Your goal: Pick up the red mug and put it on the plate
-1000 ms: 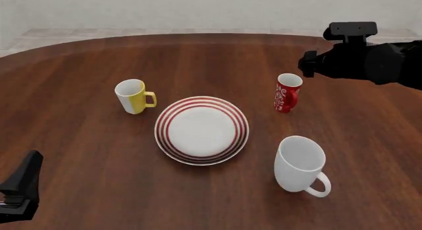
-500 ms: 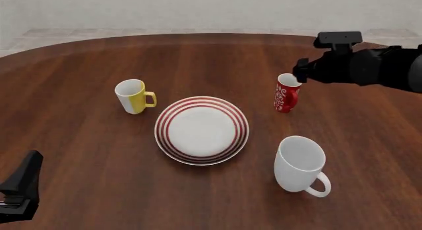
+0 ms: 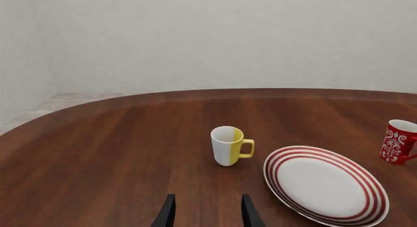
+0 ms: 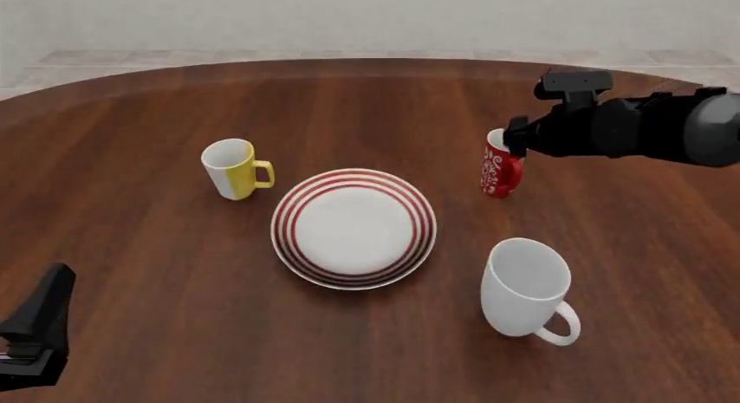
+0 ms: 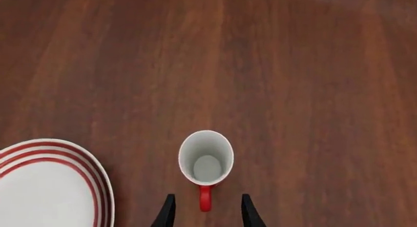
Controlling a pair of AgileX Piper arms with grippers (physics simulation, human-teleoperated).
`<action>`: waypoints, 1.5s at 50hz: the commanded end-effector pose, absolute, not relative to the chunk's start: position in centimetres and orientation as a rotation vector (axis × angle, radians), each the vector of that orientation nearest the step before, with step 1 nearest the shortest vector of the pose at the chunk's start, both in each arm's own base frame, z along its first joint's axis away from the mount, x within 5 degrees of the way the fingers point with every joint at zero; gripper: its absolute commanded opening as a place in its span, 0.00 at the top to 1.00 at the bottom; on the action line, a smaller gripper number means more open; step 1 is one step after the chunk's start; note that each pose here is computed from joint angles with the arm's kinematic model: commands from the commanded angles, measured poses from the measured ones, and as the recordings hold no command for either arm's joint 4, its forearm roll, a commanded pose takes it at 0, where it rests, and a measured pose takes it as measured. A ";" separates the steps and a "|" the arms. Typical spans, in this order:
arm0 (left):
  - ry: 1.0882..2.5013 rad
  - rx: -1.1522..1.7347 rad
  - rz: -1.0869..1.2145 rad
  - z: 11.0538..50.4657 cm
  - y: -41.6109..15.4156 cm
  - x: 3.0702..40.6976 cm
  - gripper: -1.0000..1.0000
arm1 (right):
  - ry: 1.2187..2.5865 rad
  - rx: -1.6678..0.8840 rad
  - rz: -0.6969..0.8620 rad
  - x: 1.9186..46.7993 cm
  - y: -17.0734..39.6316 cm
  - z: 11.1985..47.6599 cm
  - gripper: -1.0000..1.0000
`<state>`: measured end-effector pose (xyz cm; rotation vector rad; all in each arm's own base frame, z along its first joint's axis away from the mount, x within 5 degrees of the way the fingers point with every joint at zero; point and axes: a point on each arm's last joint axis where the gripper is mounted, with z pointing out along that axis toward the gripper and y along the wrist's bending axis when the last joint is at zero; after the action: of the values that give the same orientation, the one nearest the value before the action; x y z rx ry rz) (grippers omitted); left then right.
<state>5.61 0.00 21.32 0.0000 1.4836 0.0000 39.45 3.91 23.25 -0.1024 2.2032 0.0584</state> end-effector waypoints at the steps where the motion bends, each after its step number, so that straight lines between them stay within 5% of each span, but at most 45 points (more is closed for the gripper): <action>1: 1.484 0.000 0.000 21.3 0.0 5.6 0.00 | 2.221 -0.099 0.058 39.9 3.9 22.2 0.00; 75: 1.484 0.000 0.000 21.3 0.0 5.6 0.00 | 2.304 -0.112 0.052 41.0 4.1 17.1 0.00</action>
<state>5.61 0.00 21.32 0.0000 1.4836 0.0000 40.90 3.89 17.73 -0.1065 2.2946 0.0501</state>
